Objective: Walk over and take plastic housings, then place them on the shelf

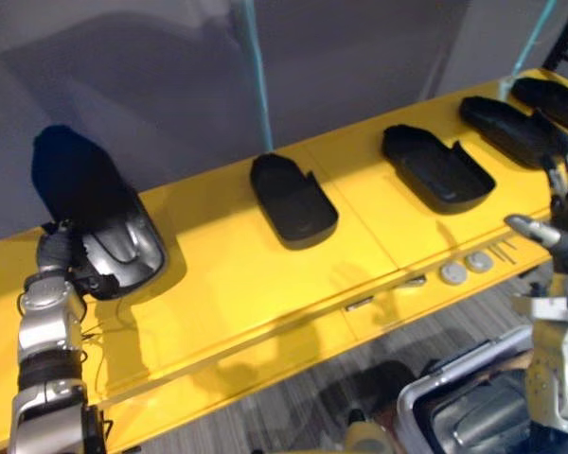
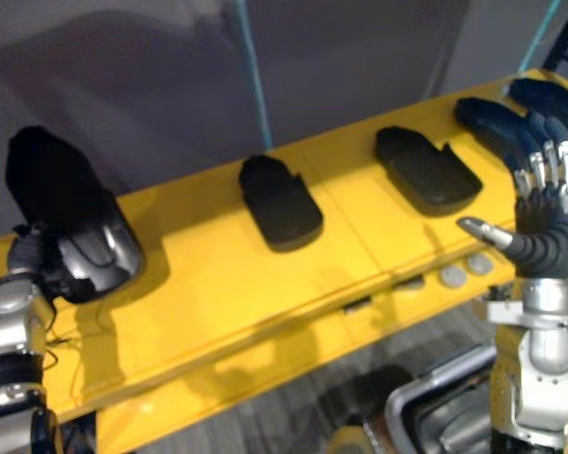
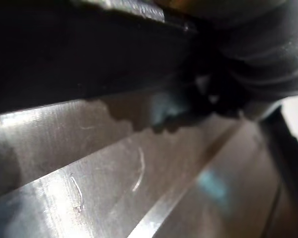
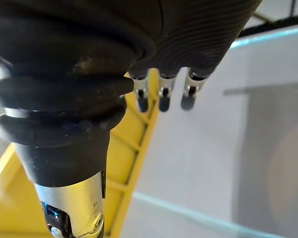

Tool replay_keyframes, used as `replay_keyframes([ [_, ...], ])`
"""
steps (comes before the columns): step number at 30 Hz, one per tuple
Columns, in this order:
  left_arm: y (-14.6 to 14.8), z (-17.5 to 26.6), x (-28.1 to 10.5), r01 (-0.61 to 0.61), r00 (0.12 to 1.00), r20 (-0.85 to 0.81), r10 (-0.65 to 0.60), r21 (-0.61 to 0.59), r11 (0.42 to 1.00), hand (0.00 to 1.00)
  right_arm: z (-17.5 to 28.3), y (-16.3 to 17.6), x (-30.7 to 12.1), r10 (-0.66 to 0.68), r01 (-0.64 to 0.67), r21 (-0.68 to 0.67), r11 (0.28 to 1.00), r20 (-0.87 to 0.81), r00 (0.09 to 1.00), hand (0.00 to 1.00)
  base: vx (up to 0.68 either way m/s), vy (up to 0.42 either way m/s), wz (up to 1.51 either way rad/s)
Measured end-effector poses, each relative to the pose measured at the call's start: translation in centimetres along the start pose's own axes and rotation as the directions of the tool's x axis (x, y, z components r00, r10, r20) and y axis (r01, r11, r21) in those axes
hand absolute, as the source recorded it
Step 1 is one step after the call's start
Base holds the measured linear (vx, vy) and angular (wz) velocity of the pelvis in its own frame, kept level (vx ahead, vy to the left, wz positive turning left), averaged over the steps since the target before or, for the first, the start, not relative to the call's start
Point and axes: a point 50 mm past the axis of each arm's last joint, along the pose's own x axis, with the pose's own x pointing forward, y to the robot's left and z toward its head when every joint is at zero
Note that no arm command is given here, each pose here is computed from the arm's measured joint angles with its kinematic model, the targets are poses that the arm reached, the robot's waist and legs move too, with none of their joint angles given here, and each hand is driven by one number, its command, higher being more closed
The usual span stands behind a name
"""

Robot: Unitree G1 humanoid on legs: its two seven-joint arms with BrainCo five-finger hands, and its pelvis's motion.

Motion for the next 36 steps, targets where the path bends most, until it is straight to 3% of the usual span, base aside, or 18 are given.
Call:
replay_keyframes([
  [7, -1.5, 1.0, 0.9, 0.143, 0.986, -0.114, -0.124, 0.176, 0.974, 1.00, 0.4, 0.4, -0.5, 0.038, -0.038, -0.004, 0.999, -0.003, 0.999, 0.00, -0.01, 0.006, -0.15],
  [12, -1.8, -0.5, 0.9, 0.228, 0.953, -0.240, -0.184, 0.171, 0.959, 1.00, 0.3, 0.3, -0.9, 0.036, -0.036, 0.032, 0.999, -0.015, 0.999, 0.00, 0.00, -0.001, -0.02],
  [19, -1.1, -2.2, 0.8, 0.215, 0.931, -0.339, -0.137, 0.206, 0.955, 1.00, 0.1, 0.9, -0.9, 0.089, -0.087, 0.072, 0.994, -0.020, 0.996, 0.00, 0.00, 0.000, 0.00],
  [36, 1.3, -3.7, 0.9, 0.074, 0.914, -0.406, -0.004, 0.156, 0.985, 1.00, 0.3, 1.0, -0.5, 0.137, -0.136, 0.052, 0.989, -0.019, 0.990, 0.00, 0.00, 0.000, 0.00],
])
